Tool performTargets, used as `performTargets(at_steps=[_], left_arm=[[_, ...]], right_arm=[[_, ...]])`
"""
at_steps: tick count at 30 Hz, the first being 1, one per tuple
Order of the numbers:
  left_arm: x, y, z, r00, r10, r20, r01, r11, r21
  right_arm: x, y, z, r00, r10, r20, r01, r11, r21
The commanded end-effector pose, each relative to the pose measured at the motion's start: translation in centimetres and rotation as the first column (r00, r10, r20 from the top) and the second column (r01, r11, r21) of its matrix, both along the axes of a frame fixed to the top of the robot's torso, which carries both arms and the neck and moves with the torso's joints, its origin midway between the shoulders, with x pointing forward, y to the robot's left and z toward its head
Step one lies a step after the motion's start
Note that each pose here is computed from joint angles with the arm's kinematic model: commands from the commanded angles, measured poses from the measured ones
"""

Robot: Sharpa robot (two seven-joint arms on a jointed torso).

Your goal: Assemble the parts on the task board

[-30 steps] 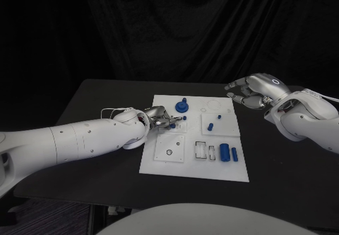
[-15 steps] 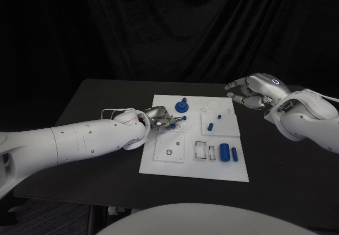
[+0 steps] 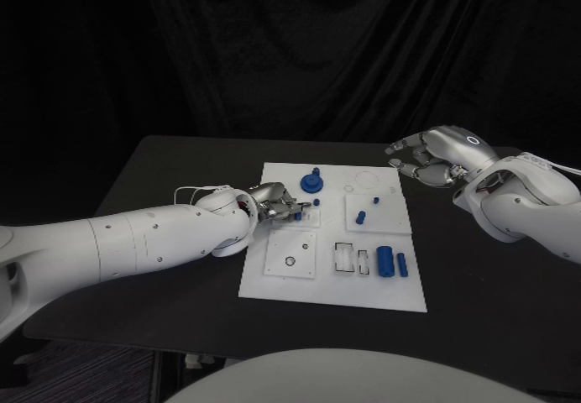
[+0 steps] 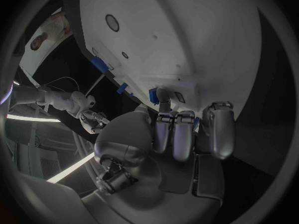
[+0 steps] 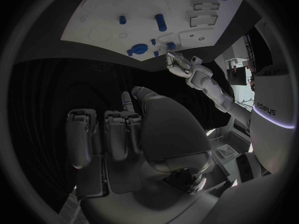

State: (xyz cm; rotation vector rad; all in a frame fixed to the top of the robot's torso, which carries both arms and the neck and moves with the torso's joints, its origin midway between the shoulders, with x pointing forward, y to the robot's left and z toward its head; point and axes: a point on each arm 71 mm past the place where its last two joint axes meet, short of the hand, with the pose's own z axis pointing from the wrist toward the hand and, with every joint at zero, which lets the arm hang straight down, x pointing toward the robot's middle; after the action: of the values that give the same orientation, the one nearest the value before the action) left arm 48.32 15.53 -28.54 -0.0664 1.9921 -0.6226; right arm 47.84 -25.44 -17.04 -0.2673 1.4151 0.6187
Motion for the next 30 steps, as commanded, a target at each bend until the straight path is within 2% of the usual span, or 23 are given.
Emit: performTargets(at_steps=[1,20,30], left_arm=[[-0.12,0.00,-0.23,1.000,0.001,-0.020,0.000,1.000,0.011],[-0.15,0.04,-0.16,1.000,-0.001,-0.013,0.001,1.000,0.005],[0.01,0.23,-0.11,1.000,0.021,-0.001,-0.021,1.000,0.005]], right_arm=[[0.01,-0.12,-0.06,1.000,-0.016,-0.004,0.016,1.000,0.000],[0.02,-0.30,-0.21,1.000,-0.020,-0.006,0.020,1.000,-0.002],[0.00,-0.29,-0.36,1.000,-0.019,-0.008,0.019,1.000,-0.002]])
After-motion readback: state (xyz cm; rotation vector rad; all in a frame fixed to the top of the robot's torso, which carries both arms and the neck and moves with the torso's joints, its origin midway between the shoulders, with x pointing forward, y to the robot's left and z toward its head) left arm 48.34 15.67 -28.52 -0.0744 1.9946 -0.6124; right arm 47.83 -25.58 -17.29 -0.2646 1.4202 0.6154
